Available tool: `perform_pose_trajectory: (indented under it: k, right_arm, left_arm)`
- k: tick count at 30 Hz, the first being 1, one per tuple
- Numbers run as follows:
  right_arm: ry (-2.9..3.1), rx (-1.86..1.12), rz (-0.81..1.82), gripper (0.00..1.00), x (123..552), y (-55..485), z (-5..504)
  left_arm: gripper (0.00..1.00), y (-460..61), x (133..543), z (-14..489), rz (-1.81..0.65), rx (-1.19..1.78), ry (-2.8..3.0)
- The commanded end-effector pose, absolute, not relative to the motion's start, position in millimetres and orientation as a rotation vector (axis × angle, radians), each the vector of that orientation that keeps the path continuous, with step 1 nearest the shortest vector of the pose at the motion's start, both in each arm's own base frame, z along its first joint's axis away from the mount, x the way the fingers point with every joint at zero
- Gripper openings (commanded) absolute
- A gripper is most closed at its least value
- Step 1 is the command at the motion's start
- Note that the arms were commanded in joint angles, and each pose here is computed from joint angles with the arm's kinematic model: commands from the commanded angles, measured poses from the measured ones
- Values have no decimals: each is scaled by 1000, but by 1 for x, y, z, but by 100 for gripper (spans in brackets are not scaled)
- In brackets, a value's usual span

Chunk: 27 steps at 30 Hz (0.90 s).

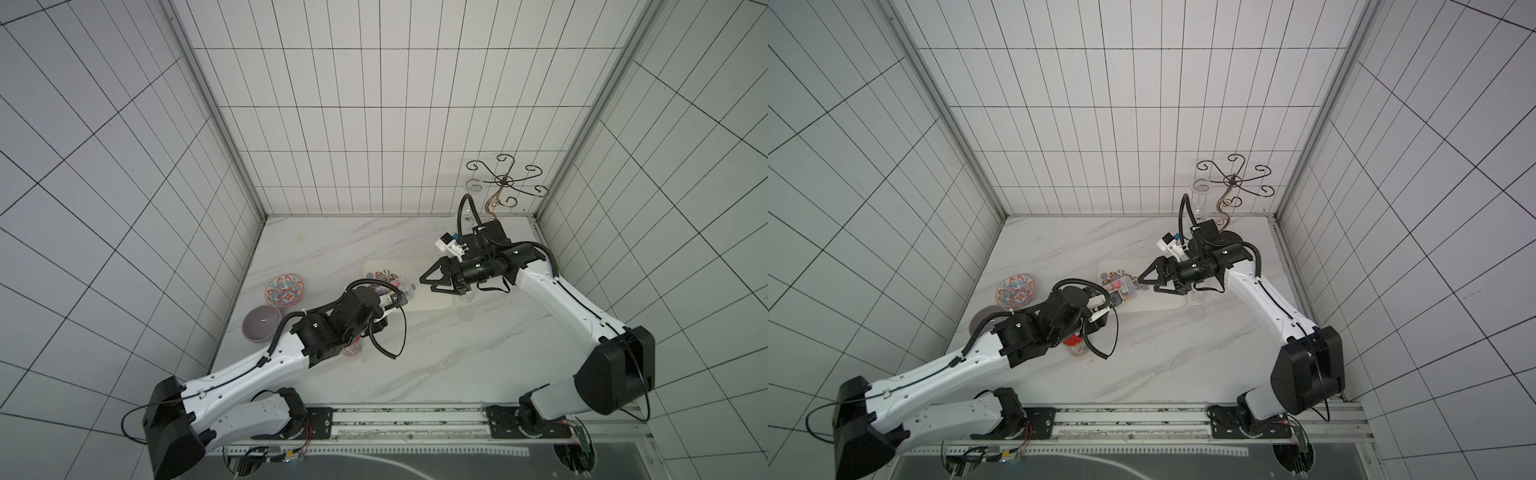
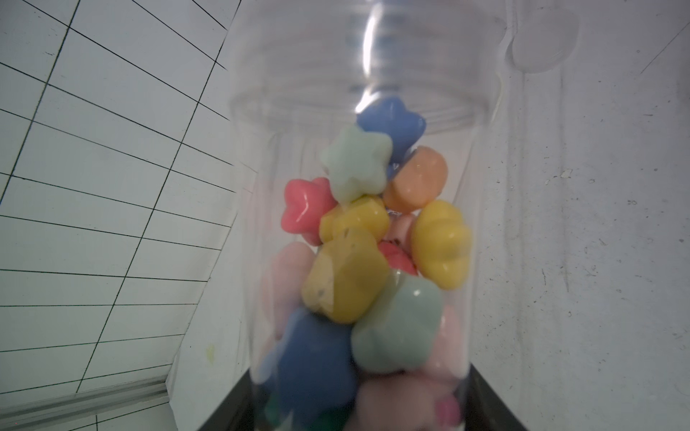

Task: Pour the candies out of the jar
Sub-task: Unscrew the lid from the jar.

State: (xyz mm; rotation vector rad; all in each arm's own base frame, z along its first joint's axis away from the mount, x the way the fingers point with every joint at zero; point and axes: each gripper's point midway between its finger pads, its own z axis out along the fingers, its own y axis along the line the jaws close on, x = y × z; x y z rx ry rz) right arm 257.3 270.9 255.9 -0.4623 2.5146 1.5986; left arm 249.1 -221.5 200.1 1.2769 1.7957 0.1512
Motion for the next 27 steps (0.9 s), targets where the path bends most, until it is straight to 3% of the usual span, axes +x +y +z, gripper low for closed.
perform_pose_trajectory:
  k: [1,17,27]
  right_arm:
    - [2486,-502,1645,92,250,283,255]
    - [2494,-567,1624,90,264,312,247]
    - [2478,-599,1636,80,263,320,253]
  left_arm:
    - [48,-227,254,221,132,1208,1730]
    - [48,-230,251,224,93,1201,1715]
    - [48,-233,251,219,87,1212,1725]
